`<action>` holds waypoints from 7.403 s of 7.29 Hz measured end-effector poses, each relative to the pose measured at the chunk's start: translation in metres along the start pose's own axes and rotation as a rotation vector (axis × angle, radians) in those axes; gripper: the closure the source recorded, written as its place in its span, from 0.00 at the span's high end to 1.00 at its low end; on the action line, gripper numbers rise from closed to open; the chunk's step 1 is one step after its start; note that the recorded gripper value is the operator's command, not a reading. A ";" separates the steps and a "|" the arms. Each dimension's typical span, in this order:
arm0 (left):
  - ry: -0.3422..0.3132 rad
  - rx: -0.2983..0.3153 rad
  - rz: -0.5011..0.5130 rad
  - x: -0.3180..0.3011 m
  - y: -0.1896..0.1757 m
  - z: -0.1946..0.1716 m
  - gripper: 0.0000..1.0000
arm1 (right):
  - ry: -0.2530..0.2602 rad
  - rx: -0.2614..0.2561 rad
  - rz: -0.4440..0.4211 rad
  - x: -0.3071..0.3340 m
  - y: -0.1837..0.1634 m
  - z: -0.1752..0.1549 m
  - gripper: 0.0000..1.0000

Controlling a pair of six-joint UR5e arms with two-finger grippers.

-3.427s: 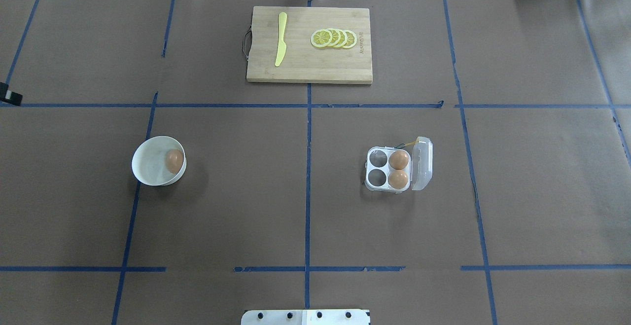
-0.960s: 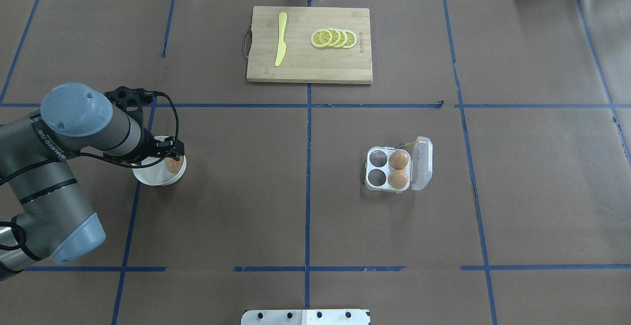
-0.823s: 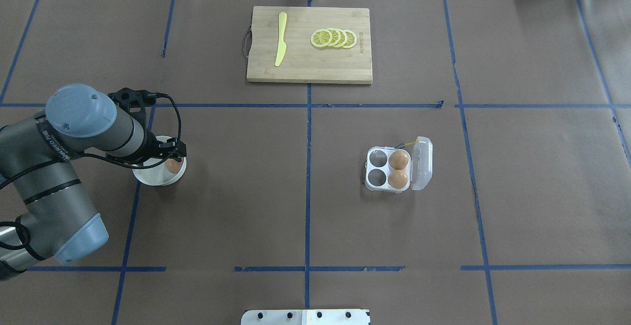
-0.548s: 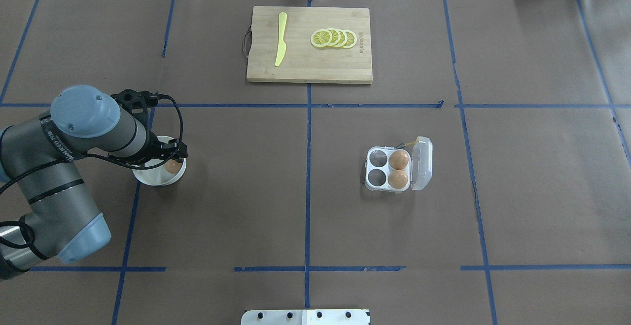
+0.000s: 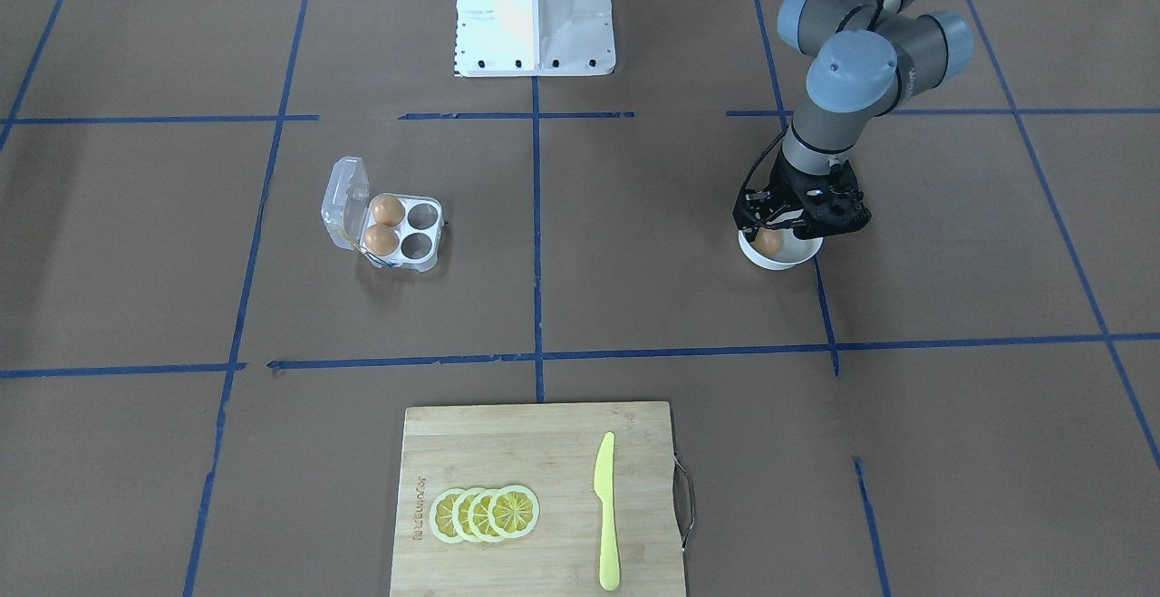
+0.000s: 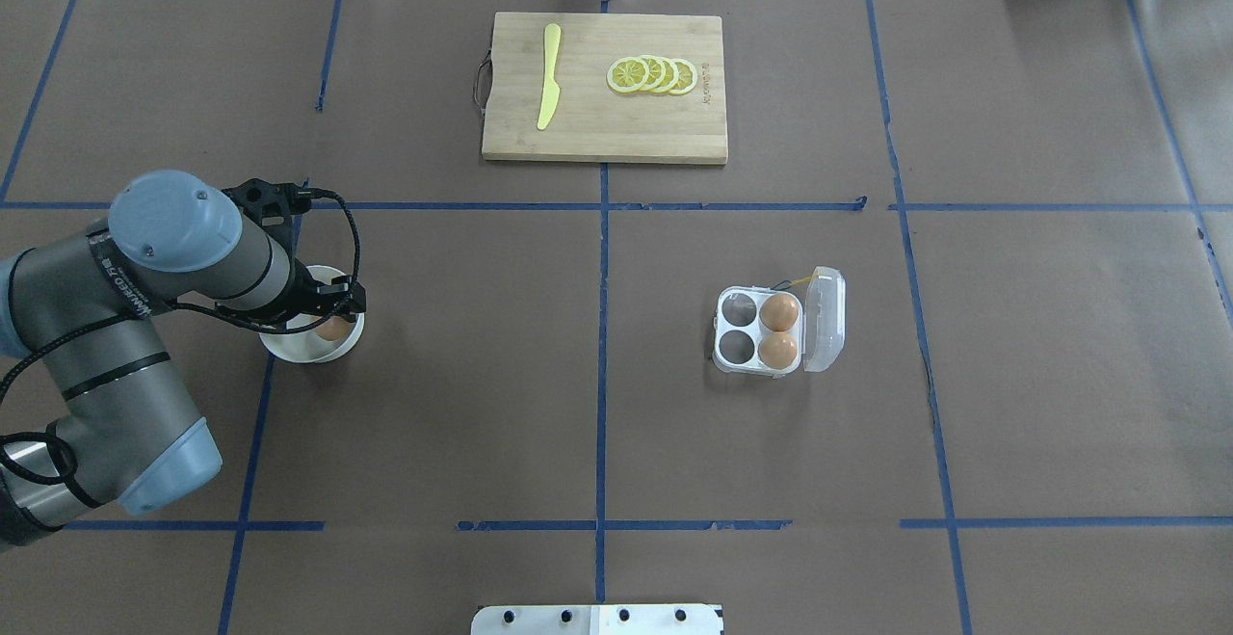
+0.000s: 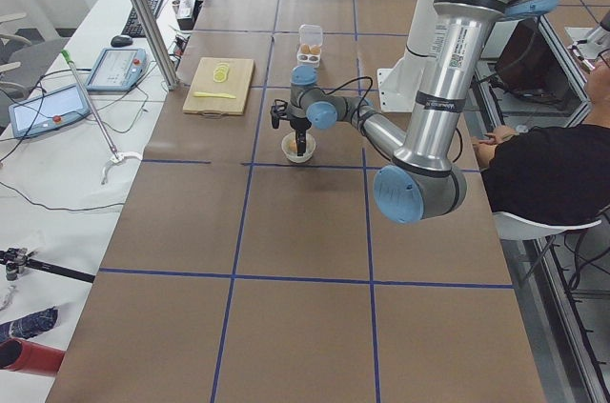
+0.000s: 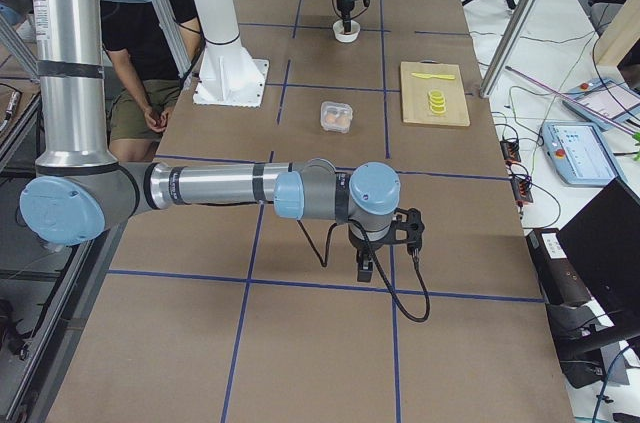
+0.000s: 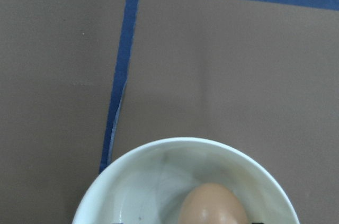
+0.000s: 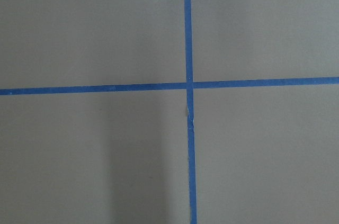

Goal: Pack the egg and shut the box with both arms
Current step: 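Lower the left gripper into the bowl and close it on the egg, then lift the egg out of the bowl with the left gripper toward the carton, then lower the egg into an empty carton cup and open the left gripper, then withdraw the left arm away while the right arm moves toward the carton, then push the clear carton lid closed over the eggs with the right gripper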

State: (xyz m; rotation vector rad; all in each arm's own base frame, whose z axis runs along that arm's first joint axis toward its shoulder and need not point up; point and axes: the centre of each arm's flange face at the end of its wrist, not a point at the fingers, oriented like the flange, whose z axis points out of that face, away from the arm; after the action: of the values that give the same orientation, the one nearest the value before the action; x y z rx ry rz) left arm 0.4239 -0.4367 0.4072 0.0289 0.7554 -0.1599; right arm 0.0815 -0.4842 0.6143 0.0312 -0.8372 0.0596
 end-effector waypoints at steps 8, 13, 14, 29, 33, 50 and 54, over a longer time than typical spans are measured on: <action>-0.004 -0.001 0.003 0.005 -0.002 0.004 0.66 | -0.003 0.000 0.001 -0.001 0.000 0.000 1.00; 0.005 0.005 0.004 0.009 -0.004 0.000 0.00 | -0.023 -0.002 0.003 -0.002 0.001 0.000 1.00; 0.018 0.014 0.004 0.009 -0.005 -0.010 0.00 | -0.023 -0.002 0.003 -0.002 0.001 0.000 1.00; 0.701 0.252 0.125 0.344 0.096 -0.049 0.00 | -0.057 0.006 -0.003 -0.010 -0.002 -0.004 1.00; 0.724 0.277 0.149 0.365 0.101 -0.031 0.90 | -0.070 0.004 -0.001 -0.011 -0.002 -0.004 1.00; 0.179 0.260 0.296 0.028 -0.142 -0.229 1.00 | -0.274 0.023 -0.022 -0.334 0.073 0.124 0.00; 0.079 0.271 0.413 -0.076 -0.182 -0.238 1.00 | -0.307 0.003 -0.060 -0.451 0.106 0.163 0.00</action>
State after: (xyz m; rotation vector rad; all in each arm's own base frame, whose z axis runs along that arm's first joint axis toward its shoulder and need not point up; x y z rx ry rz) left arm 0.1794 -0.5861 0.2923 0.4482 0.7866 0.1347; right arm -0.3477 -0.4045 0.3891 0.0691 -1.1423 -0.0005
